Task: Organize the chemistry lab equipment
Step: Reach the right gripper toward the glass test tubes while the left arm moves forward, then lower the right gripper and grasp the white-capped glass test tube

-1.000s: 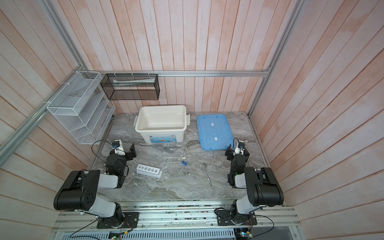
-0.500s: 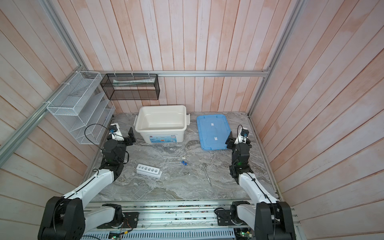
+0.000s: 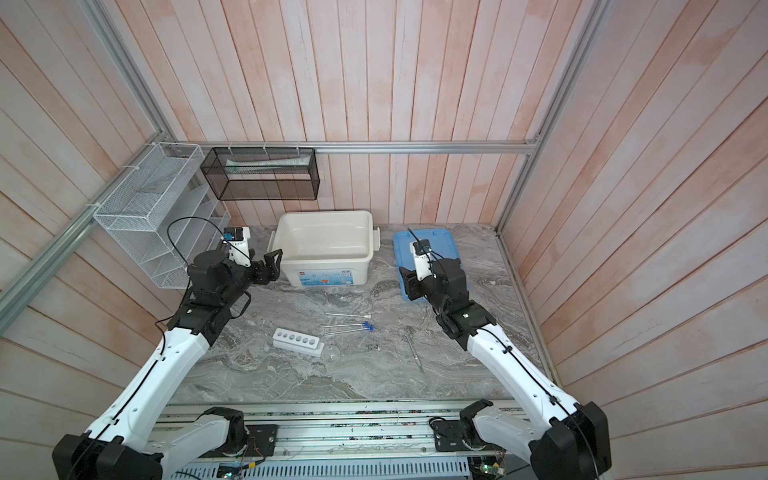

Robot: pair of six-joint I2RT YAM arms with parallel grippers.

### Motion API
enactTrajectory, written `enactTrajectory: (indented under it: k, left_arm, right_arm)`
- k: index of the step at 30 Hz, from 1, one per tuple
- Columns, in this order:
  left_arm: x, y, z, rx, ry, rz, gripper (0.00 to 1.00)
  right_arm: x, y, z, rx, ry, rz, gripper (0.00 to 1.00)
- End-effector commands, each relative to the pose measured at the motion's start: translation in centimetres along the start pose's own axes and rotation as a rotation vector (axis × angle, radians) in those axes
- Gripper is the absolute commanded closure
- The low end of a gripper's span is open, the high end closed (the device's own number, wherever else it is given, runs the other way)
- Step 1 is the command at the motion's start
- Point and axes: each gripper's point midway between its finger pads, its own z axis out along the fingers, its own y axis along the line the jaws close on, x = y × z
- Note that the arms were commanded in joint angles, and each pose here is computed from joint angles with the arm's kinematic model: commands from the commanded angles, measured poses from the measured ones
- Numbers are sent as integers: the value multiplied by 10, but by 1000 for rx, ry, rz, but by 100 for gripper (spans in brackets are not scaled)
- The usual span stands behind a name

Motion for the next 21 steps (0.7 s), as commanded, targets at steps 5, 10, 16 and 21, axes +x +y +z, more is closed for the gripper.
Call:
enactTrajectory:
  k: [5,10,16,21]
  left_arm:
    - [62,-38,-24,226,188,1,14]
    - [61,-33,-36,190,128,17,14]
    - [71,-27,-38,162,125,19,14]
    - [79,-24,-36,148,122,19,14]
  right_arm:
    - [52,97,34,-313,260,-217,55]
    - [75,120,67,-370,325,-301,63]
    - [104,136,95,-453,410,-326,66]
    - [133,139,115,-467,493,-395,70]
